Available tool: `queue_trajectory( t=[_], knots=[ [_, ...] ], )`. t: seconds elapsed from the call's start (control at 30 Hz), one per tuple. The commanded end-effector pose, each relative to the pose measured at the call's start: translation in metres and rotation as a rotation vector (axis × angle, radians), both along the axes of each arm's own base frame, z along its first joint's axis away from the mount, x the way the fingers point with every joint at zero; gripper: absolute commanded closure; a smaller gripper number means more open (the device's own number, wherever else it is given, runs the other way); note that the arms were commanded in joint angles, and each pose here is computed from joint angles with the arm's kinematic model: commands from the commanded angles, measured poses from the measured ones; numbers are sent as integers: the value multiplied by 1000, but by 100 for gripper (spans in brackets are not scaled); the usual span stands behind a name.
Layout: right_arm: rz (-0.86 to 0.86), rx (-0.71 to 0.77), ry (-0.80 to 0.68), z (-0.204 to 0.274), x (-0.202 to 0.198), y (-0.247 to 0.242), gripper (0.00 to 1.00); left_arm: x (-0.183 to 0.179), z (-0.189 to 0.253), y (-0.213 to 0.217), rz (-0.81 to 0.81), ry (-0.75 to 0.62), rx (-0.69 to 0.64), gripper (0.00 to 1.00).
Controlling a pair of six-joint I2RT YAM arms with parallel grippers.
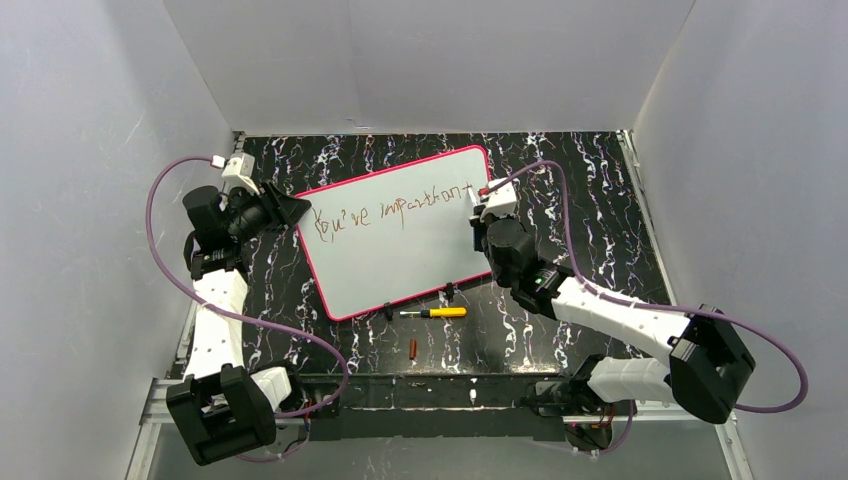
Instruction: Write a sentence on the whiteboard
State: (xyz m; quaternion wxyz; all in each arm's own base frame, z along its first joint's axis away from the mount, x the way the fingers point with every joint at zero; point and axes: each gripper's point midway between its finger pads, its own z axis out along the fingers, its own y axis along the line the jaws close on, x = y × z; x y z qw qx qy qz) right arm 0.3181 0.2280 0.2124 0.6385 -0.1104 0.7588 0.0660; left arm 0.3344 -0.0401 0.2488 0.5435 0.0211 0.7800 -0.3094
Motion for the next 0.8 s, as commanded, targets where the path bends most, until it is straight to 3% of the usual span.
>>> queue_trajectory(
  t=[0.0,0.77],
  knots=[
    [-4,39,18,-1,-5,-3,99,-6,11,-7,-32,-42,8,64],
    [-65,-9,60,-16,-12,-15,99,-7,12,-7,-34,-45,5,64]
  ],
)
